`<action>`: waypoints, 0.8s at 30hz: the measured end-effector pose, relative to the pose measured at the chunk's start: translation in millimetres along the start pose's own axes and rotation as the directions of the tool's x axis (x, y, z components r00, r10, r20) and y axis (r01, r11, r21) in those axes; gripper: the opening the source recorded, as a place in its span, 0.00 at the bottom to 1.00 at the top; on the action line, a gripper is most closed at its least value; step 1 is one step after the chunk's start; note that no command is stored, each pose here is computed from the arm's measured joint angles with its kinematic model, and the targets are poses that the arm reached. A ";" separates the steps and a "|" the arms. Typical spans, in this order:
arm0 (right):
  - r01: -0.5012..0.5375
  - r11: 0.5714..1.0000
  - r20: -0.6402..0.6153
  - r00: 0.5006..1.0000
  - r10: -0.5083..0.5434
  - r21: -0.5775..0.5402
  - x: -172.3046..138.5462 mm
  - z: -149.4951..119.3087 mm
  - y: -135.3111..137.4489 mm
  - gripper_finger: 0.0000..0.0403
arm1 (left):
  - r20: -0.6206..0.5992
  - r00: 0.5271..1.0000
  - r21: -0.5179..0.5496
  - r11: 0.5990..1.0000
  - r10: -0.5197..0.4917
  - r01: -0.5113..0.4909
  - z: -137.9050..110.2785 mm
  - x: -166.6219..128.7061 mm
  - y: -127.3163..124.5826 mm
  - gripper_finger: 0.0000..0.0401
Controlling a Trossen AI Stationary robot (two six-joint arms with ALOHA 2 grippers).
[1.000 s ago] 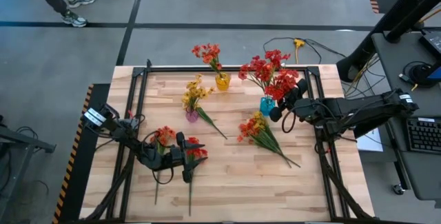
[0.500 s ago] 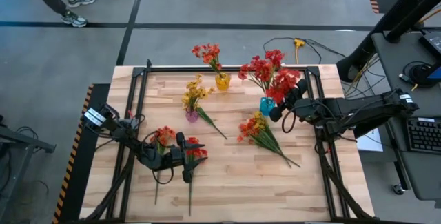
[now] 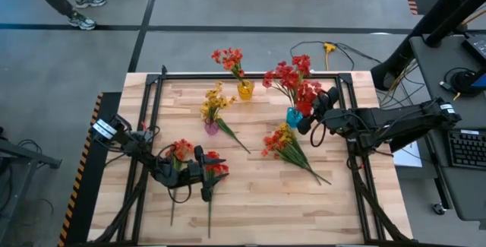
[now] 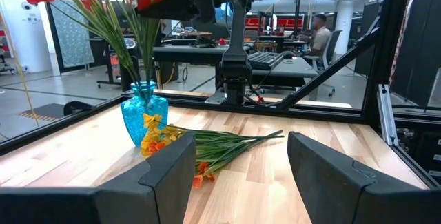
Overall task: Sort flowers into vase by color
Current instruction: Put the top red flower into the blue vase
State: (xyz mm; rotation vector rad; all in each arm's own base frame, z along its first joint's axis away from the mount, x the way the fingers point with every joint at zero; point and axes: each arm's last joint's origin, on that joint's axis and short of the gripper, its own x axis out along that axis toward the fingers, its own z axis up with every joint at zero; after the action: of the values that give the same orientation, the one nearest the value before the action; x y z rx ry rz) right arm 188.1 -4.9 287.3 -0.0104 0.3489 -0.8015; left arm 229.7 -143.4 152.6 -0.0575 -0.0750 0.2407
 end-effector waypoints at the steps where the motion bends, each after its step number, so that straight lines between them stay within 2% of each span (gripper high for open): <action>1: 0.001 1.000 -0.002 1.000 -0.001 -0.004 0.0 -0.3 -0.1 0.49 | 0.000 1.000 0.000 1.000 0.000 0.000 0.0 0.0 0.0 0.53; 10: 0.006 1.000 -0.027 1.000 -0.007 -0.027 -0.1 -3.6 -0.9 0.64 | 0.000 1.000 0.000 1.000 0.000 0.000 0.0 0.0 0.0 0.53; 17: 0.018 1.000 -0.099 0.995 -0.019 -0.011 -3.4 -5.9 -5.1 0.73 | 0.000 1.000 0.000 1.000 0.000 0.000 0.0 0.0 0.0 0.53; 24: -0.042 0.999 -0.130 0.991 0.044 0.016 -5.5 -2.7 -4.7 0.79 | 0.000 1.000 0.000 1.000 0.000 0.000 -0.1 0.0 0.0 0.53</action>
State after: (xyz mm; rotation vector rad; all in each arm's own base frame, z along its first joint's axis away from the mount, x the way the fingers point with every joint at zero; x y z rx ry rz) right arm 180.5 -4.0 287.0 0.0620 0.4662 -0.7636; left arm 229.7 -143.4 152.5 -0.0574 -0.0746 0.2403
